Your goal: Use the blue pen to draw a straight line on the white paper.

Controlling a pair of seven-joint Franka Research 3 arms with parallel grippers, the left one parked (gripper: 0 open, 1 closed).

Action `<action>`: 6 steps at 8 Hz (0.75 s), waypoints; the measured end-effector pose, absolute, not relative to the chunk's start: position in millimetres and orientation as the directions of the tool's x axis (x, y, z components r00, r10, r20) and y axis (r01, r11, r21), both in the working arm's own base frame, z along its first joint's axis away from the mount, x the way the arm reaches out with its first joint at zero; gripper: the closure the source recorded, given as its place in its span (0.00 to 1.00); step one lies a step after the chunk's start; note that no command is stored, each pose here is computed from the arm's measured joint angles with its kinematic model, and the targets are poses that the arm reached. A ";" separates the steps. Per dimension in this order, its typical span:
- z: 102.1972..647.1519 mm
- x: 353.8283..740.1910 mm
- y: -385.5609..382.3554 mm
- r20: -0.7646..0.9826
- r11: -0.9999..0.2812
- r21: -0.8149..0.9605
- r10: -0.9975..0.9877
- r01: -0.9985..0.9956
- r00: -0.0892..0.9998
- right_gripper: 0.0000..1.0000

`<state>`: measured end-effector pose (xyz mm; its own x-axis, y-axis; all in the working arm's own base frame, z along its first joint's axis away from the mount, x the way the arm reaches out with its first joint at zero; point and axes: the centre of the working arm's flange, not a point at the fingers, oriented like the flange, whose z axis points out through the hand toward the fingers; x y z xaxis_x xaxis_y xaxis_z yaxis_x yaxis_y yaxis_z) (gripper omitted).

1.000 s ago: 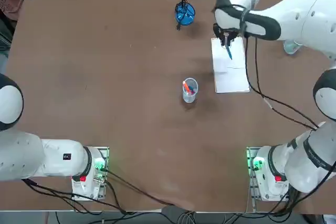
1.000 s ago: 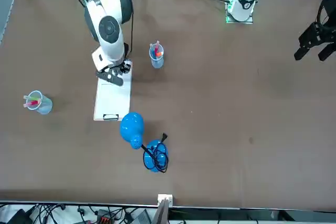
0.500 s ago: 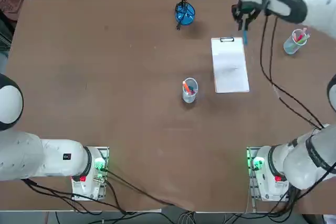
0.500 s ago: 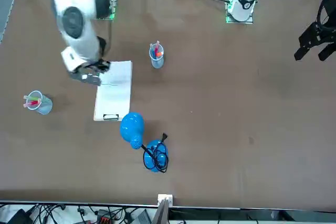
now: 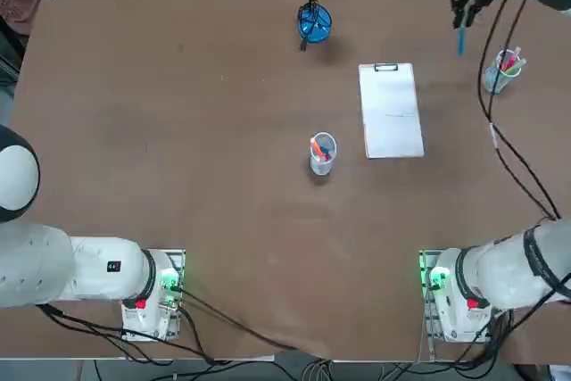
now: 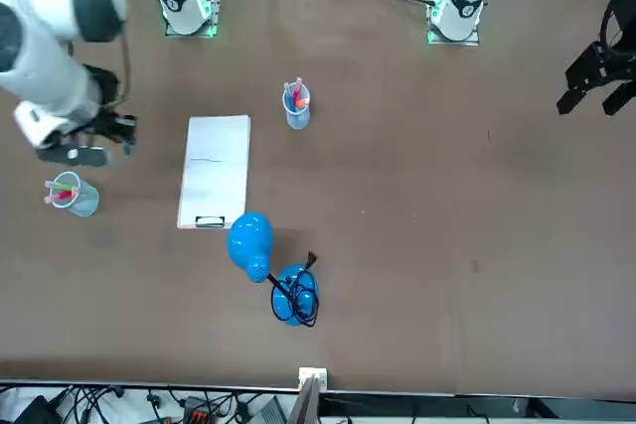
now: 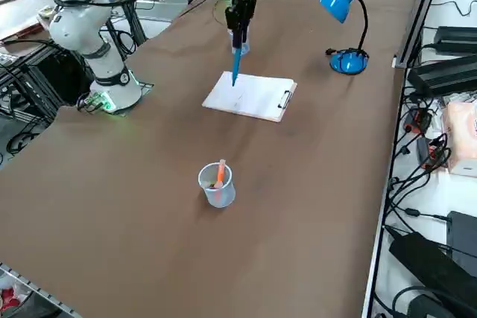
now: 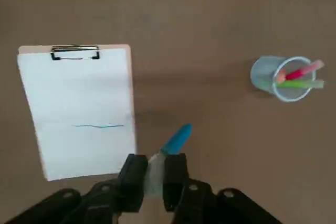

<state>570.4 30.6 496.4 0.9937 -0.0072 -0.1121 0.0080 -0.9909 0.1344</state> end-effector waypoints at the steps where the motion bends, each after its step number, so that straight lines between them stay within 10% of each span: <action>1: 499.6 575.7 2.0 -0.112 -0.992 0.125 0.020 0.034 0.994 0.84; 6: 476.6 605.2 -133.3 -0.109 -0.983 0.056 0.167 0.174 0.980 0.84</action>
<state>605.2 -133.3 476.6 0.9799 0.1673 -0.1090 0.1741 -0.9831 0.0565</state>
